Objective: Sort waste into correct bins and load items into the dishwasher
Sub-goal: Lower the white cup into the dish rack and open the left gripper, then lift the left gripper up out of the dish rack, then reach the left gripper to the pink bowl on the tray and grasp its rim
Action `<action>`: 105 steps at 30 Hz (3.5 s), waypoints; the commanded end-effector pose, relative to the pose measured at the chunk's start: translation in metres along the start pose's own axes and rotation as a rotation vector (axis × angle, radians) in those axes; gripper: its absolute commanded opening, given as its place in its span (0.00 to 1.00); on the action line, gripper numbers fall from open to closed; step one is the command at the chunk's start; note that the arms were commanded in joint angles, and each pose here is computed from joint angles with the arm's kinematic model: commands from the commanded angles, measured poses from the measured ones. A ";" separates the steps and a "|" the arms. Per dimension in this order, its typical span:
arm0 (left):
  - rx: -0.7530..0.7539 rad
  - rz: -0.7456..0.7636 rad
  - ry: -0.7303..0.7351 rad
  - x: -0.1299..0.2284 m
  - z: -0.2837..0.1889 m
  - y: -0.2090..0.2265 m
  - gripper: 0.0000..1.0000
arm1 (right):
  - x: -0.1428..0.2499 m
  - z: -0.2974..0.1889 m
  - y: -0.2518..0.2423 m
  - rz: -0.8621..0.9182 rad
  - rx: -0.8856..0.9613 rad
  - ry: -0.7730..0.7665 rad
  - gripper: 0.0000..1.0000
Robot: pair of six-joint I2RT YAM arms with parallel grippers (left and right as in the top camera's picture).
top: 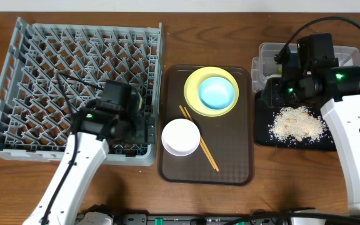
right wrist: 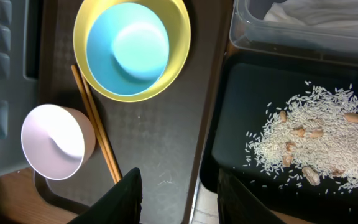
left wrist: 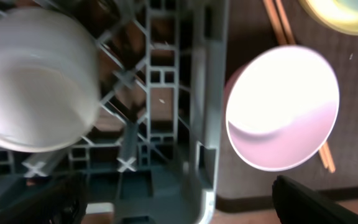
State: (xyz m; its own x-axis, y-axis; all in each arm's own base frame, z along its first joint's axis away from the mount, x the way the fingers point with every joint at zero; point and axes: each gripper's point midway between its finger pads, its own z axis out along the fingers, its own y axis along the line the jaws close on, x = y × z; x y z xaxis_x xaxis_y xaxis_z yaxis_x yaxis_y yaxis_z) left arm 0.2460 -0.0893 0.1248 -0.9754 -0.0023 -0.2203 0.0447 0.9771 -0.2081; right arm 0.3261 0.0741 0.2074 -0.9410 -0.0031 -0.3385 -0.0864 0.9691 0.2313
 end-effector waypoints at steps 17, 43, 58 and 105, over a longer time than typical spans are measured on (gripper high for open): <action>-0.065 0.065 0.281 0.065 0.025 -0.007 0.93 | 0.001 -0.002 -0.001 -0.012 0.003 0.001 0.37; -0.056 0.101 0.018 0.001 -0.007 -0.022 0.99 | 0.004 -0.002 -0.002 -0.016 0.012 0.016 0.47; 0.075 0.210 -0.239 -0.052 -0.016 -0.084 0.89 | 0.001 -0.012 -0.060 0.277 0.160 -0.023 0.99; -0.093 0.471 0.184 0.049 0.134 -0.137 0.27 | 0.010 -0.018 -0.079 0.321 0.140 0.005 0.99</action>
State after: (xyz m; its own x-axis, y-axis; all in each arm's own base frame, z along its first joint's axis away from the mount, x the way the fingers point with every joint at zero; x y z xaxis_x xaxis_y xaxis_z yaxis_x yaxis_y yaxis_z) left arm 0.2163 -0.2495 0.0100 -0.8777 0.4735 -0.0743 0.4772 0.8777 -0.0445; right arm 0.3177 -0.0063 0.1998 -0.9150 0.3107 -0.2575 0.2658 0.9442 0.1947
